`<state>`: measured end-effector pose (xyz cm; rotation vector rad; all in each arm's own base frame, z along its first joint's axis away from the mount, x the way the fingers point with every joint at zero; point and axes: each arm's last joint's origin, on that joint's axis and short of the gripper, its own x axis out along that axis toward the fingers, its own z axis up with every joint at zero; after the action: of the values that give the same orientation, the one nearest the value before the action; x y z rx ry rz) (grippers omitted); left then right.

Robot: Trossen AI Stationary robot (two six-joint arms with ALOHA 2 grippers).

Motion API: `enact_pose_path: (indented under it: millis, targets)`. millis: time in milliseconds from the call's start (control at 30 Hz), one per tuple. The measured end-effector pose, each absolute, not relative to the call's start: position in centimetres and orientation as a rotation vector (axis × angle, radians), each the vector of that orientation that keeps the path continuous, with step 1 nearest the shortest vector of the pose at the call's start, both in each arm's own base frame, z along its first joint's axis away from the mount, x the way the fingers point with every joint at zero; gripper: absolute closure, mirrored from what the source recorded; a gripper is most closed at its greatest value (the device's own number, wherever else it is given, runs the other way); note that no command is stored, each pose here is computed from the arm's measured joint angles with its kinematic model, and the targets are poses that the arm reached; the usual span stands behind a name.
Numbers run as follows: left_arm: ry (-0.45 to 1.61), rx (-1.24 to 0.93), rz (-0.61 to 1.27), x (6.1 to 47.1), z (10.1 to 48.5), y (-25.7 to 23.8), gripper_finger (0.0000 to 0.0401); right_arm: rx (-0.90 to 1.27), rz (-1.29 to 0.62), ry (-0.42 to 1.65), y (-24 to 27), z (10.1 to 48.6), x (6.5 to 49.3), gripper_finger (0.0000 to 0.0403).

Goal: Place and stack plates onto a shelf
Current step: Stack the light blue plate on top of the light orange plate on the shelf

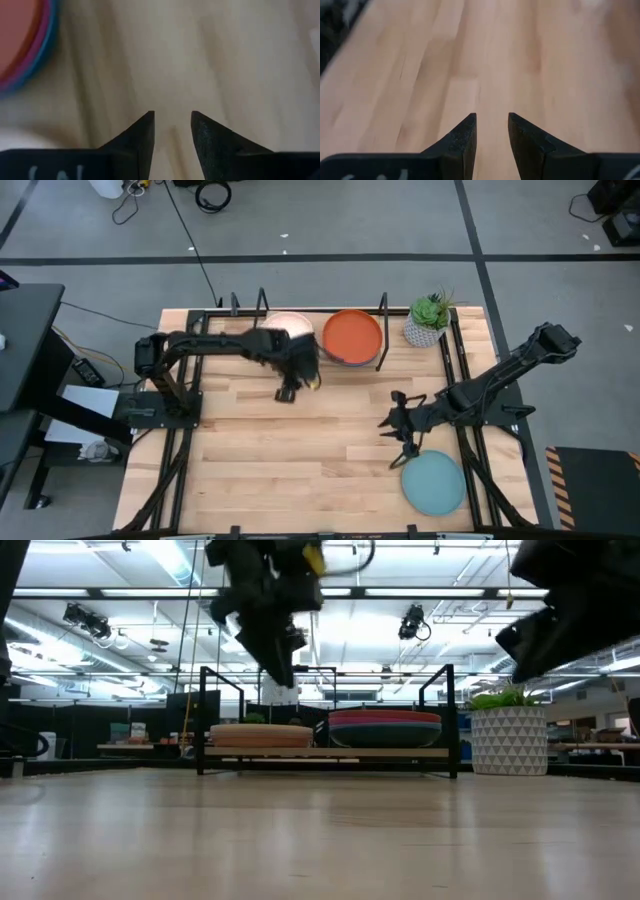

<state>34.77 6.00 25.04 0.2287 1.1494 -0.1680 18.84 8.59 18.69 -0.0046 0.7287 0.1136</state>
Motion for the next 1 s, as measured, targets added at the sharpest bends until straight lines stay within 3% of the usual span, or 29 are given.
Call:
enact_pose_path:
  millis: [200,400,800,1000]
  targets:
    - [1.090,0.411,-0.243,35.8,25.2,2.5,0.0271,-0.078,0.232,1.009,10.8,17.7,18.3,0.0285]
    - [1.094,0.444,-0.263,35.8,25.2,0.9,0.0271,0.036,0.366,1.216,12.3,16.0,17.7,0.0284]
    - [1.105,0.478,-0.227,35.8,25.2,0.6,0.0271,-0.046,0.284,1.415,12.5,13.4,17.1,0.0286]
    - [1.086,0.511,-0.251,35.9,25.3,0.1,0.0271,-0.020,0.223,1.420,12.1,13.2,17.5,0.0342]
